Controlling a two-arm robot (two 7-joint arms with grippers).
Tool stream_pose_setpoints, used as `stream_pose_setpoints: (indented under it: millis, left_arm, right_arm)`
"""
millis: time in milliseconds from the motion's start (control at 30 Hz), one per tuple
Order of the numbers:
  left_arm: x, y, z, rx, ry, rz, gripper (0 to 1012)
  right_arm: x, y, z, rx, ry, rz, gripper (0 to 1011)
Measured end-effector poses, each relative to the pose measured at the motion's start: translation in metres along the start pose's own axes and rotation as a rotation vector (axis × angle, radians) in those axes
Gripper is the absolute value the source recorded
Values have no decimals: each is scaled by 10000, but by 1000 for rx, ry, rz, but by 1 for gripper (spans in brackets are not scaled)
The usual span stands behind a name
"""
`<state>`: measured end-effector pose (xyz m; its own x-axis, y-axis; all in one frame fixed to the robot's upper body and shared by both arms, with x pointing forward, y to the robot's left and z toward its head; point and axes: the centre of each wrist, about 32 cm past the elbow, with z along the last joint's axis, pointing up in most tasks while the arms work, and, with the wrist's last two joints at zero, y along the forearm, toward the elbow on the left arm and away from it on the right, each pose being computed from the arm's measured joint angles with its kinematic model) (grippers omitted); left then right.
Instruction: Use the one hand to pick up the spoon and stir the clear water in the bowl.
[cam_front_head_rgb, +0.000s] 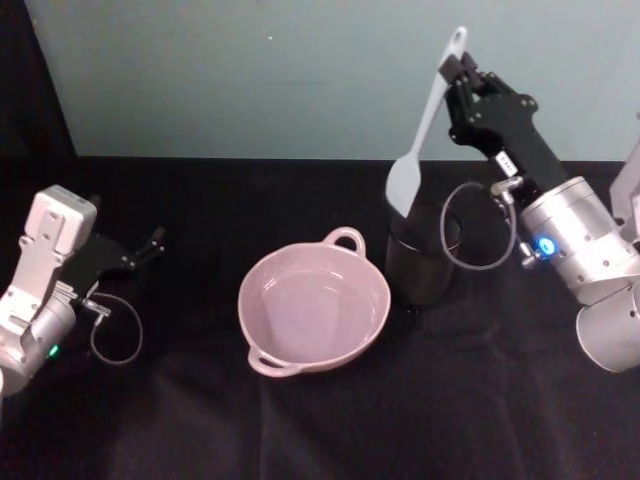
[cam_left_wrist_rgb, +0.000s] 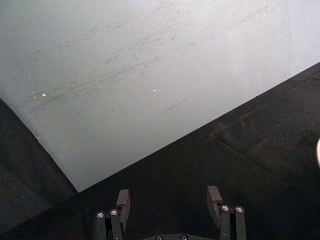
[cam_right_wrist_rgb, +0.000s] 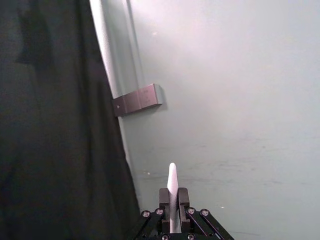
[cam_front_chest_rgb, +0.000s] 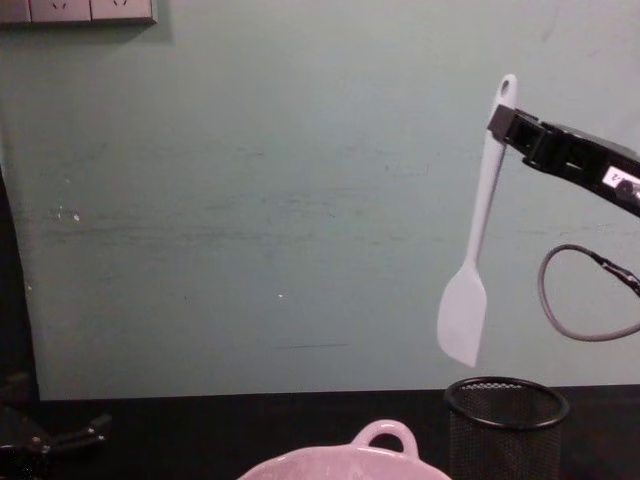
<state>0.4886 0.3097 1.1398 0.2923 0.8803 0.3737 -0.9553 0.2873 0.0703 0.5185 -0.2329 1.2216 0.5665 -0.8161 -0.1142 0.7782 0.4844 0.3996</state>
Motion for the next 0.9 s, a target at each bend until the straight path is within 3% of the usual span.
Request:
stream_pose_setpoints:
  millis: [533,900]
  left_arm:
    - [0,0,0,0,0,0,1011]
    - [0,0,0,0,0,0,1011]
  right_arm:
    - [196,-63,4,8,-31,-69,110]
    - [280,-114,-126,-28,-30,-94,110]
